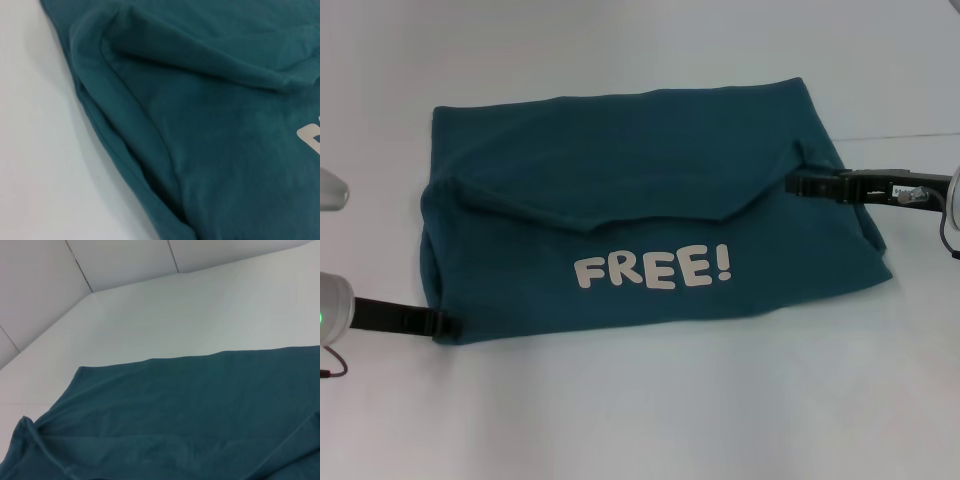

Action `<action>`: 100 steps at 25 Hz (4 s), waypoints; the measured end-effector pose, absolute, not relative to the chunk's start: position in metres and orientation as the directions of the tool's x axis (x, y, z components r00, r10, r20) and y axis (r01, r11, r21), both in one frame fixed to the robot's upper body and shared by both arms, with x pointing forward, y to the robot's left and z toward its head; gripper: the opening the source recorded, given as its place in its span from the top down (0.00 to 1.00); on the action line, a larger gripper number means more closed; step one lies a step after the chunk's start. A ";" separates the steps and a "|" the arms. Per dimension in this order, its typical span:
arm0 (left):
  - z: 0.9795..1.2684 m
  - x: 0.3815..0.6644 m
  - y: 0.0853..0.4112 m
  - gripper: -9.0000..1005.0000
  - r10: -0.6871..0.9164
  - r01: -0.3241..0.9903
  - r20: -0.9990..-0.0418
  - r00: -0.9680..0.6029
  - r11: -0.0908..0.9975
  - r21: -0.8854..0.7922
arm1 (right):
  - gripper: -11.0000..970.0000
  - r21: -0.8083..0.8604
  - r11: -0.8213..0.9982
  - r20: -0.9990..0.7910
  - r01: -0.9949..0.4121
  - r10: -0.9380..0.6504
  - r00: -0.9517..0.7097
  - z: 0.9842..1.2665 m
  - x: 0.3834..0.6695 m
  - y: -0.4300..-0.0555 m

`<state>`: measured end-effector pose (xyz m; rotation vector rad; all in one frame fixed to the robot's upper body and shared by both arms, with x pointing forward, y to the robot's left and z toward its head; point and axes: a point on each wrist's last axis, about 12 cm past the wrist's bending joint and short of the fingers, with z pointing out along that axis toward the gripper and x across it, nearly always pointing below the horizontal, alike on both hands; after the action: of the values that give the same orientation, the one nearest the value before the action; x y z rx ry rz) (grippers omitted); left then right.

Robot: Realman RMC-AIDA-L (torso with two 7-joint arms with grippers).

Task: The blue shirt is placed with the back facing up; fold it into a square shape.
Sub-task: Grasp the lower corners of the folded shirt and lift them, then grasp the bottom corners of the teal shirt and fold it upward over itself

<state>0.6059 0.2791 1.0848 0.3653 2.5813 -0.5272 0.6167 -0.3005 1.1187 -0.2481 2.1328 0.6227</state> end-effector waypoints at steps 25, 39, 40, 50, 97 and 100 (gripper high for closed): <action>1.088 0.609 0.265 0.98 0.192 0.385 -0.510 -0.838 0.871 -0.305 | 0.07 0.170 0.968 -0.600 -0.183 -0.046 -0.798 1.153 0.611 -0.331; 1.087 0.609 0.267 0.98 0.195 0.382 -0.506 -0.840 0.874 -0.299 | 0.11 0.212 0.968 -0.514 -0.132 -0.004 -0.858 1.121 0.613 -0.323; 1.087 0.609 0.267 0.98 0.195 0.383 -0.506 -0.840 0.874 -0.299 | 0.12 0.213 0.968 -0.512 -0.130 -0.002 -0.859 1.120 0.613 -0.323; 1.088 0.610 0.267 0.98 0.195 0.383 -0.509 -0.839 0.876 -0.295 | 0.15 0.224 0.968 -0.524 -0.115 0.020 -0.852 1.109 0.613 -0.323; 1.130 0.547 0.304 0.98 0.450 0.432 -0.087 -0.889 0.761 -0.484 | 0.90 0.419 0.755 -0.089 -0.505 -0.519 -0.850 1.138 0.531 -0.293; 1.131 0.539 0.304 0.98 0.473 0.422 -0.035 -0.880 0.747 -0.514 | 0.90 0.409 0.746 -0.048 -0.525 -0.557 -0.829 1.135 0.526 -0.291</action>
<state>0.5387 0.3038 1.1305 0.7769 3.0271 -0.8515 0.5257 -0.2909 1.1352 -0.9331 3.0077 0.6677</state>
